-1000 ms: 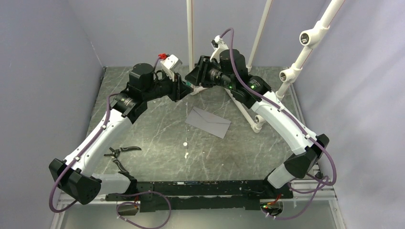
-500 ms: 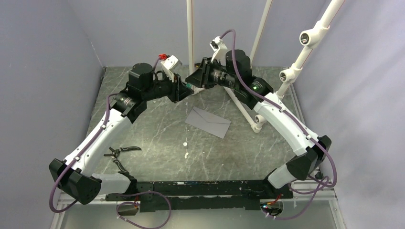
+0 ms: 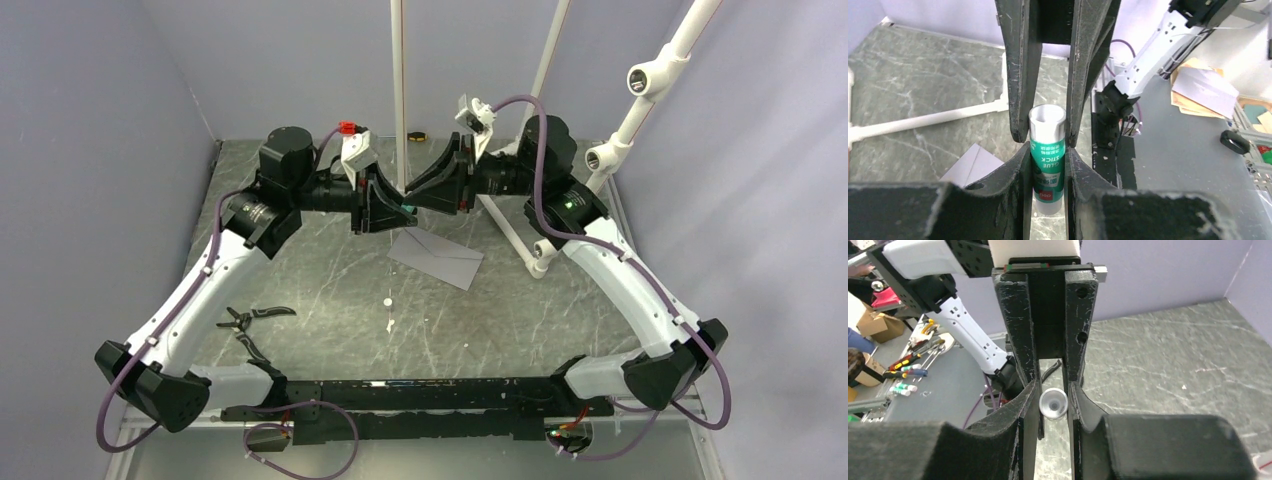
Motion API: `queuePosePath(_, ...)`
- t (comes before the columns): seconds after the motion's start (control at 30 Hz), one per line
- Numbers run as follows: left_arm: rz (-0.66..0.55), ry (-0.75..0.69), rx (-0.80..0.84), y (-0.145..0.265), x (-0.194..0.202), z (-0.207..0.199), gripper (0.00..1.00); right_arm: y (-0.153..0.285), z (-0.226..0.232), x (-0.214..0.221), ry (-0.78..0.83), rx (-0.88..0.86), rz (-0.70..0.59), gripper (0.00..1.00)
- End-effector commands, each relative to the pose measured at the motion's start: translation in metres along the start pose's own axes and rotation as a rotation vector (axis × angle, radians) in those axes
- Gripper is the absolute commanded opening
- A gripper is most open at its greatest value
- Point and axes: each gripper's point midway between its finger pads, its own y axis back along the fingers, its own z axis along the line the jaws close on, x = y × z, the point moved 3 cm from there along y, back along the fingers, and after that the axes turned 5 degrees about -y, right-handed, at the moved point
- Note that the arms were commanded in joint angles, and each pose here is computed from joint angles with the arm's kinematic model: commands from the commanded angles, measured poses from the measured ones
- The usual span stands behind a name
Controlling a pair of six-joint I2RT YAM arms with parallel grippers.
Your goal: Place the letter into the envelope and seal it
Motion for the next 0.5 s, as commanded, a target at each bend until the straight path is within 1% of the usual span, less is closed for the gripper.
queuePosePath(0.0, -0.086, -0.090, 0.109, 0.007, -0.031, -0.023, 0.02, 0.003, 0.009, -0.020, 0.018, -0.005, -0.066, 0.28)
queuePosePath(0.03, -0.089, -0.092, 0.080, 0.006, -0.030, -0.019, 0.02, 0.003, -0.001, -0.025, -0.040, 0.083, -0.104, 0.45)
queuePosePath(0.07, -0.092, -0.091, 0.024, 0.006, -0.030, -0.011, 0.02, 0.005, -0.014, -0.028, -0.102, 0.185, -0.144, 0.57)
queuePosePath(0.1, -0.093, -0.087, -0.041, 0.006, -0.028, -0.001, 0.02, 0.008, -0.029, -0.030, -0.175, 0.305, -0.181, 0.64)
queuePosePath(0.17, -0.100, -0.079, -0.177, 0.008, -0.027, 0.018, 0.02, 0.020, -0.056, -0.032, -0.331, 0.541, -0.293, 0.67)
queuePosePath(0.2, -0.103, -0.072, -0.253, 0.009, -0.025, 0.030, 0.02, 0.026, -0.065, -0.030, -0.394, 0.628, -0.353, 0.68)
queuePosePath(0.23, -0.102, -0.068, -0.293, 0.010, -0.024, 0.036, 0.02, 0.028, -0.068, -0.029, -0.409, 0.668, -0.378, 0.68)
queuePosePath(0.3, -0.092, -0.046, -0.348, 0.009, -0.022, 0.048, 0.02, 0.025, -0.069, -0.031, -0.395, 0.710, -0.401, 0.70)
queuePosePath(0.47, -0.025, 0.023, -0.410, 0.005, -0.010, 0.067, 0.03, 0.001, -0.068, -0.037, -0.384, 0.698, -0.356, 0.72)
